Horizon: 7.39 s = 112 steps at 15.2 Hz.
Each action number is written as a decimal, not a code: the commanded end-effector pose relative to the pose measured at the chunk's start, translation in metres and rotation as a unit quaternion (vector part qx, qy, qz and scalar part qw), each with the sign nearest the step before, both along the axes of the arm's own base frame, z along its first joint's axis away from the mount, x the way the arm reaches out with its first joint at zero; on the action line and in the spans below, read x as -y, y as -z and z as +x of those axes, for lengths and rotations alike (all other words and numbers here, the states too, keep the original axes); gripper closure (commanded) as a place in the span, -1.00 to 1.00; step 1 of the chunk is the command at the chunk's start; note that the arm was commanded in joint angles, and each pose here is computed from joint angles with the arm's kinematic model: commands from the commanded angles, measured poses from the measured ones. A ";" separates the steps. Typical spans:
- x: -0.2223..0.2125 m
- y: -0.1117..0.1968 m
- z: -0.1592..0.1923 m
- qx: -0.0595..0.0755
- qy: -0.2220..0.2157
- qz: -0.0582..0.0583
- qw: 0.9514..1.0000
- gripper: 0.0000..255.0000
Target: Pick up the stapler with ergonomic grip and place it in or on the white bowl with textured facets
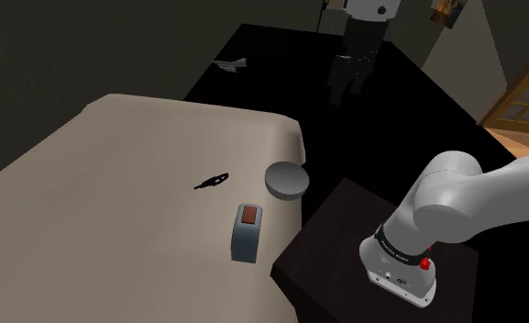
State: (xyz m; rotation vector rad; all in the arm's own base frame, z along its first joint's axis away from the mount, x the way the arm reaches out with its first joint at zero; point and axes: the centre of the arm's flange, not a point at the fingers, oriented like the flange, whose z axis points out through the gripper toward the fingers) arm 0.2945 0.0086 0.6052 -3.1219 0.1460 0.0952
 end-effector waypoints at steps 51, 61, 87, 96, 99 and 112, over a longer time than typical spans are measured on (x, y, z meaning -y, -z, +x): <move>-0.129 0.474 0.375 0.032 -0.653 0.011 0.756 -1.00; -0.129 0.514 0.375 0.032 -0.653 0.011 0.756 -1.00; -0.129 0.456 0.375 0.032 -0.653 0.011 0.756 1.00; -0.129 0.409 0.375 0.032 -0.653 0.011 0.756 1.00; -0.129 0.393 0.375 0.032 -0.653 0.011 0.756 1.00; -0.104 0.345 0.344 0.032 -0.653 0.011 0.756 1.00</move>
